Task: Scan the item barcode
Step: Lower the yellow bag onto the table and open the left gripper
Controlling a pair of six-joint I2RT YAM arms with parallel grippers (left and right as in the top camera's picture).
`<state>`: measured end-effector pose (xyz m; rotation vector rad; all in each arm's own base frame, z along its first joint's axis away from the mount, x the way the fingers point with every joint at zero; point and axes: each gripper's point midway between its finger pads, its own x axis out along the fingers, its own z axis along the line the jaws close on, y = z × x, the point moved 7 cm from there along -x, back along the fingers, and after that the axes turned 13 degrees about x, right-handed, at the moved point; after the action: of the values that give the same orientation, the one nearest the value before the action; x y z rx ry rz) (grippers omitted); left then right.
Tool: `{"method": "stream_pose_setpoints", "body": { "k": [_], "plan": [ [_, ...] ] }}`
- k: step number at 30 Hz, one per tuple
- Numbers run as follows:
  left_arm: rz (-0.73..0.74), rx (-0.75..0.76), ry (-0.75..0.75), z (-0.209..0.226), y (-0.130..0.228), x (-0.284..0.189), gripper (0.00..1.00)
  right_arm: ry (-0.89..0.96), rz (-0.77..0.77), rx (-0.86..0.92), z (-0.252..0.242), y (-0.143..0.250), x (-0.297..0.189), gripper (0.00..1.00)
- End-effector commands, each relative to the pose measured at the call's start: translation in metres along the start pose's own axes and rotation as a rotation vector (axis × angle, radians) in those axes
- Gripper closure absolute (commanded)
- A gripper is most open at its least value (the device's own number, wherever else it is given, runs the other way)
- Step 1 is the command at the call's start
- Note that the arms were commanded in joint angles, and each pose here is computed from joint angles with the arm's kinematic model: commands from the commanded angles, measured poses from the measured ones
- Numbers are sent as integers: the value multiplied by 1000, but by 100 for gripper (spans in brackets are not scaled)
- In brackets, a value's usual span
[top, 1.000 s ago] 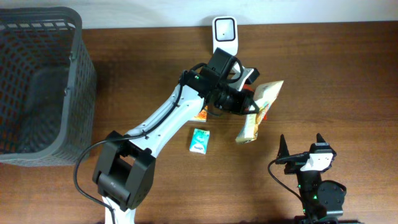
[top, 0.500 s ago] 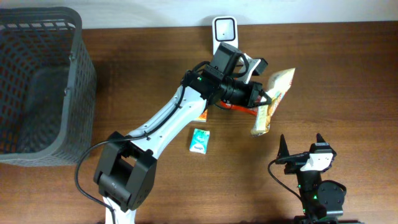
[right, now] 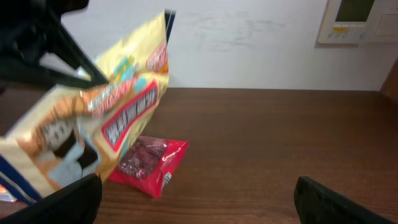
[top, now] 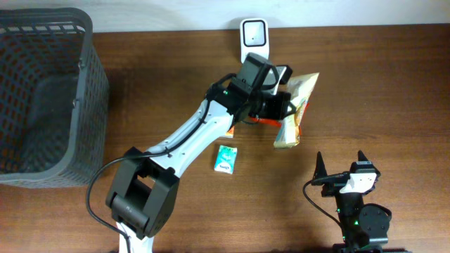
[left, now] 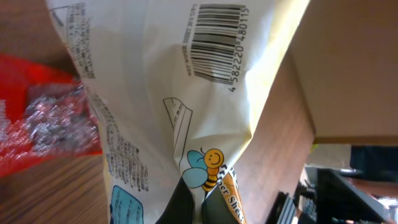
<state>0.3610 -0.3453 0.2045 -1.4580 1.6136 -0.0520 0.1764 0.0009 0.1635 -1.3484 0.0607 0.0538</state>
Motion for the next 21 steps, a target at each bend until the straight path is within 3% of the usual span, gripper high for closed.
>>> {"method": "stream_pose_setpoints", "body": {
  "k": [1,5,8,13,17,21],
  "plan": [
    [-46,-74,-10,-1,1,-4,100,2,10,-7,0,3,0,2],
    [-61,-65,-21,4,3,-1,100,2,10,-7,0,3,0,2],
    [-53,-61,-151,19,10,0,92,2,10,-7,0,3,0,1],
    [7,-63,-438,49,27,-9,94,2,10,-7,0,3,0,2],
    [27,-3,-524,58,30,-14,95,2,10,-7,0,3,0,2],
    [10,33,-570,63,24,-25,87,2,10,-7,0,3,0,1]
  ]
}}
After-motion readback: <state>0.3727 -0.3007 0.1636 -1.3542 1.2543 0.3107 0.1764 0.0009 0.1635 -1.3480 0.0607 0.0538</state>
